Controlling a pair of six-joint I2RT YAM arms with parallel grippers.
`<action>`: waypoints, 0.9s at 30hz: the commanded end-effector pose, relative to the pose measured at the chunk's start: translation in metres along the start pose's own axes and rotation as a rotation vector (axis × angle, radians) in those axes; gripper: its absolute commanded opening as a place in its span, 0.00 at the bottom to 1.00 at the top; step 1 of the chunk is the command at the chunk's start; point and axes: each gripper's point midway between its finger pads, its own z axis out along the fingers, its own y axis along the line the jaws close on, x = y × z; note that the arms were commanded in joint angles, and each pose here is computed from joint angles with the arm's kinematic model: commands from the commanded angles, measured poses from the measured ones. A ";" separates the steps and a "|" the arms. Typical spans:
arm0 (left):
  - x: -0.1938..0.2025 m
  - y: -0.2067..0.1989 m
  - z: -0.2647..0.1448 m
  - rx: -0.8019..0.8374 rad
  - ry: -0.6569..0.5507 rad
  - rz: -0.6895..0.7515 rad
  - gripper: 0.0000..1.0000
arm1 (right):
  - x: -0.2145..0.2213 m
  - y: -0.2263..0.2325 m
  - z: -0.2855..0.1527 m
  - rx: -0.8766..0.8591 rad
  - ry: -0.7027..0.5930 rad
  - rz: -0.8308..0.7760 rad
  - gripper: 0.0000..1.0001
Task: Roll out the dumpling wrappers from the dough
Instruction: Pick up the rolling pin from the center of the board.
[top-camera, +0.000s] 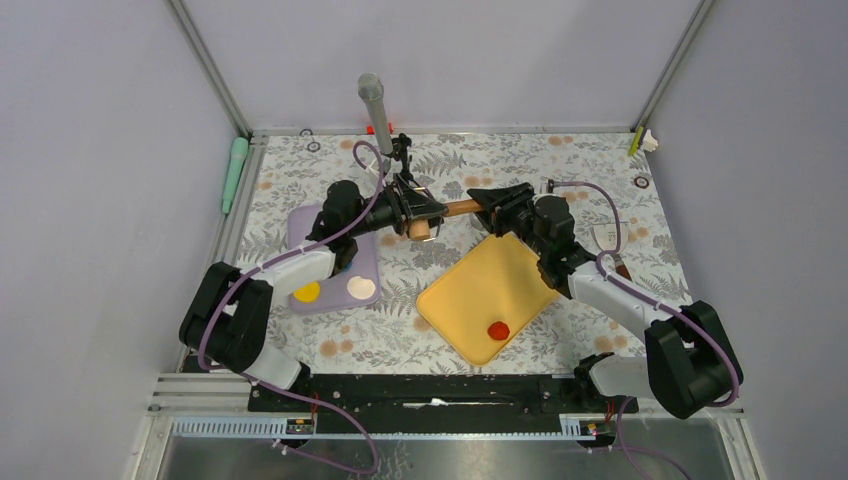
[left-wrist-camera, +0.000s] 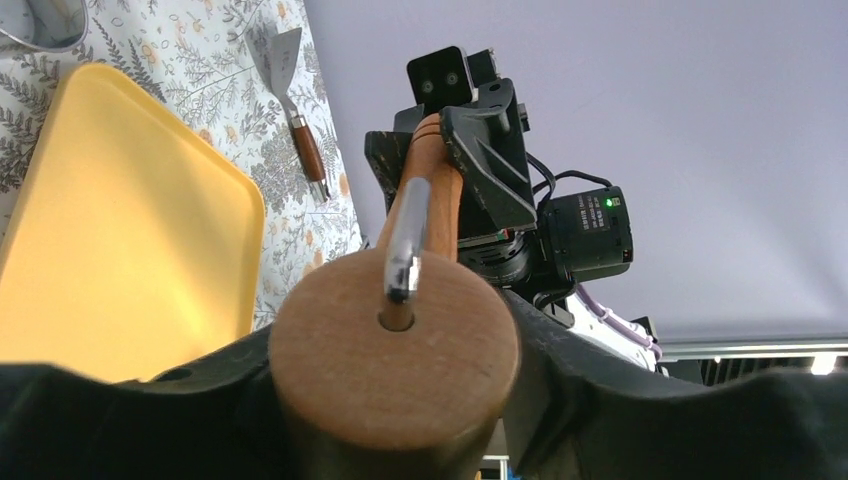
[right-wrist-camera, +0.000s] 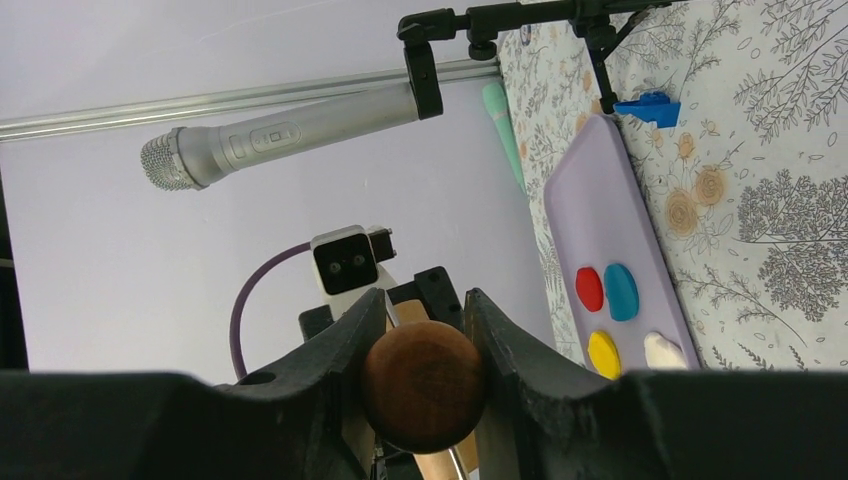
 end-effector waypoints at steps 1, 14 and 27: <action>-0.009 -0.035 0.004 0.091 -0.041 0.068 0.45 | 0.022 0.026 -0.007 -0.101 0.095 -0.013 0.00; -0.012 -0.032 0.002 0.078 -0.046 0.065 0.00 | 0.022 0.014 -0.014 -0.090 0.095 0.020 0.00; 0.002 -0.070 -0.023 0.209 0.295 0.057 0.00 | 0.044 0.030 -0.050 -0.480 0.456 -0.089 0.85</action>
